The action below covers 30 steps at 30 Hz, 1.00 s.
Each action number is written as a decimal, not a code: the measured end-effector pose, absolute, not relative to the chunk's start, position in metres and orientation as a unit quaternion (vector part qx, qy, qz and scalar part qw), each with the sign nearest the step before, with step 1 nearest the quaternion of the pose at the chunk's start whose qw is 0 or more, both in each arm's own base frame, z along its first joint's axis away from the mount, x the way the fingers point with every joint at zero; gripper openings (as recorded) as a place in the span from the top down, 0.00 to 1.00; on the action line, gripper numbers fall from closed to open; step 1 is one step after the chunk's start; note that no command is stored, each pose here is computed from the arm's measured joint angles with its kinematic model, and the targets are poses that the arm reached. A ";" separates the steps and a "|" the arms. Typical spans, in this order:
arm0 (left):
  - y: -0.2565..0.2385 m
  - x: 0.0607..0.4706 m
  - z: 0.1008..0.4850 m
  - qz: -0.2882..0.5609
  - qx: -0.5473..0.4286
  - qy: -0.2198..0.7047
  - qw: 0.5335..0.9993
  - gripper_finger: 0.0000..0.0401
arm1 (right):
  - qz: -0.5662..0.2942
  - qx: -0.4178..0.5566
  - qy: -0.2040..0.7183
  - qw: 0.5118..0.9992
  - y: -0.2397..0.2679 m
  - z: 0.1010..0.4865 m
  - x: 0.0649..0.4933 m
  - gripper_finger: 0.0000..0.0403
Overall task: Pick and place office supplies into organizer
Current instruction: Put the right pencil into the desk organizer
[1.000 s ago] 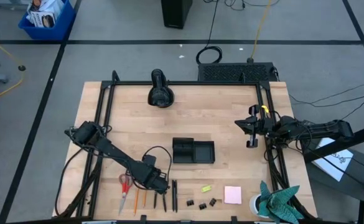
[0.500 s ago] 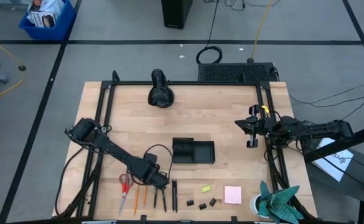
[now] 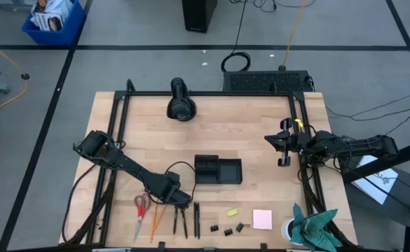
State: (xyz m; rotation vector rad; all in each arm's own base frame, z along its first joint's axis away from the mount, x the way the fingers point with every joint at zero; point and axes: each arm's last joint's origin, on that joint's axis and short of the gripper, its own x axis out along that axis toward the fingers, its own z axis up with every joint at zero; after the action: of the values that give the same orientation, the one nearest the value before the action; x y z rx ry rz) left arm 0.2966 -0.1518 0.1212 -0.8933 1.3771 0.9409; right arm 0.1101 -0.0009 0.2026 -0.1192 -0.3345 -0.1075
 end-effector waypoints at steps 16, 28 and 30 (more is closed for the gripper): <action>-0.152 0.287 0.136 0.450 -0.290 0.461 0.708 0.98 | -0.054 -0.060 -0.167 0.983 -0.001 0.203 0.110 1.00; -0.156 0.260 0.205 0.438 -0.258 0.274 0.816 0.97 | -0.053 -0.061 -0.166 0.983 -0.001 0.202 0.110 1.00; -0.157 0.261 0.217 0.417 -0.235 0.227 0.848 0.99 | -0.053 -0.061 -0.166 0.983 -0.001 0.202 0.110 1.00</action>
State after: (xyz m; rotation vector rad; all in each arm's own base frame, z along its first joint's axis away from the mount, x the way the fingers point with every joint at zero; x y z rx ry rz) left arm 0.2613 -0.1571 0.2170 -0.4962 0.4780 0.8787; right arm 0.1102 -0.0009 0.2025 -0.1224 -0.3332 -0.1076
